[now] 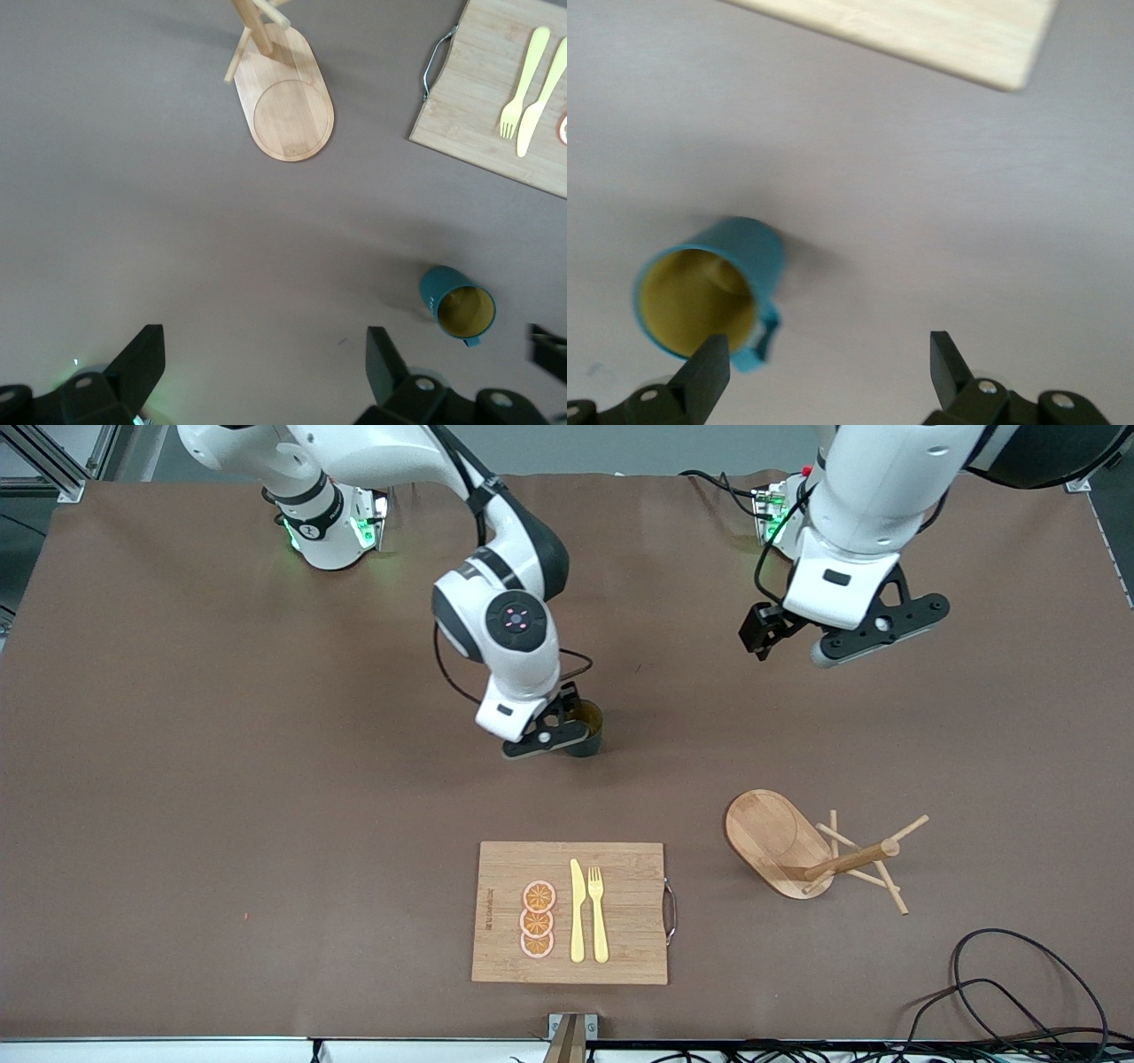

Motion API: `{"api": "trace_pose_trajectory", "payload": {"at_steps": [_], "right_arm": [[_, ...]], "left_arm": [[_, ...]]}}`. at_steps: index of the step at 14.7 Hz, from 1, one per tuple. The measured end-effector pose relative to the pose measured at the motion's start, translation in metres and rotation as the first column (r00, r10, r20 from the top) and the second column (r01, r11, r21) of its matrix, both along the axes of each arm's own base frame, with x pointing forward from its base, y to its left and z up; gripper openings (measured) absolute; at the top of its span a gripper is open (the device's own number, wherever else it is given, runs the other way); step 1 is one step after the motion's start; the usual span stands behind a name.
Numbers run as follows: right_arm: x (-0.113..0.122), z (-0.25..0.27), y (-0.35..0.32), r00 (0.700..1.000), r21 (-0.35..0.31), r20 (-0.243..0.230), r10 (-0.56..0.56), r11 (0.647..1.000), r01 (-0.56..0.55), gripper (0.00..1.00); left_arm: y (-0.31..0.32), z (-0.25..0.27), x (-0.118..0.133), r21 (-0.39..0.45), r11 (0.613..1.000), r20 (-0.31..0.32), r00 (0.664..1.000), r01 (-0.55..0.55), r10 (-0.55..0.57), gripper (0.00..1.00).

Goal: Pass cup and hang on rack
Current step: 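Release the mug with the right gripper while the left gripper approaches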

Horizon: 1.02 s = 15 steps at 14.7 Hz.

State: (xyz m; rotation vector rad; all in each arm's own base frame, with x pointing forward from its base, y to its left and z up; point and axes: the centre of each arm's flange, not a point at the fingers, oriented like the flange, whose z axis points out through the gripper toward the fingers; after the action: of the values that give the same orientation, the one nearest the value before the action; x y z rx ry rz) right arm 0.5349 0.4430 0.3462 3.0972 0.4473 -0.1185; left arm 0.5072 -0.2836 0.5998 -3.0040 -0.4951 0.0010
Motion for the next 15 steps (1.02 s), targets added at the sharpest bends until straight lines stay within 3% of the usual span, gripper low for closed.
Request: {"api": "trace_pose_trajectory", "payload": {"at_steps": [4, 8, 10, 12, 15], "right_arm": [[0.051, 0.05, -0.105, 0.993, -0.016, -0.042, -0.111, 0.994, 0.11, 1.0], [0.096, 0.092, -0.247, 0.959, -0.012, -0.06, -0.276, 0.961, 0.276, 1.0], [0.104, 0.106, -0.304, 0.957, -0.003, -0.071, -0.281, 0.959, 0.282, 1.0], [0.105, 0.12, -0.349, 0.948, -0.001, -0.082, -0.306, 0.952, 0.307, 1.0], [0.105, 0.149, -0.405, 0.924, 0.013, -0.047, -0.38, 0.925, 0.38, 1.0]], "left_arm": [[-0.019, -0.014, -0.002, 0.073, 0.997, 0.022, 1.0, 0.017, -0.018, 1.0], [-0.045, -0.015, -0.015, 0.087, 0.996, 0.043, 0.999, 0.012, -0.016, 0.92], [-0.069, -0.022, -0.026, 0.113, 0.993, 0.071, 0.997, -0.028, 0.02, 0.92], [-0.101, -0.035, -0.042, 0.166, 0.984, 0.122, 0.992, -0.056, 0.036, 1.0], [-0.156, -0.063, -0.067, 0.226, 0.971, 0.197, 0.98, -0.076, 0.031, 1.0]]}}
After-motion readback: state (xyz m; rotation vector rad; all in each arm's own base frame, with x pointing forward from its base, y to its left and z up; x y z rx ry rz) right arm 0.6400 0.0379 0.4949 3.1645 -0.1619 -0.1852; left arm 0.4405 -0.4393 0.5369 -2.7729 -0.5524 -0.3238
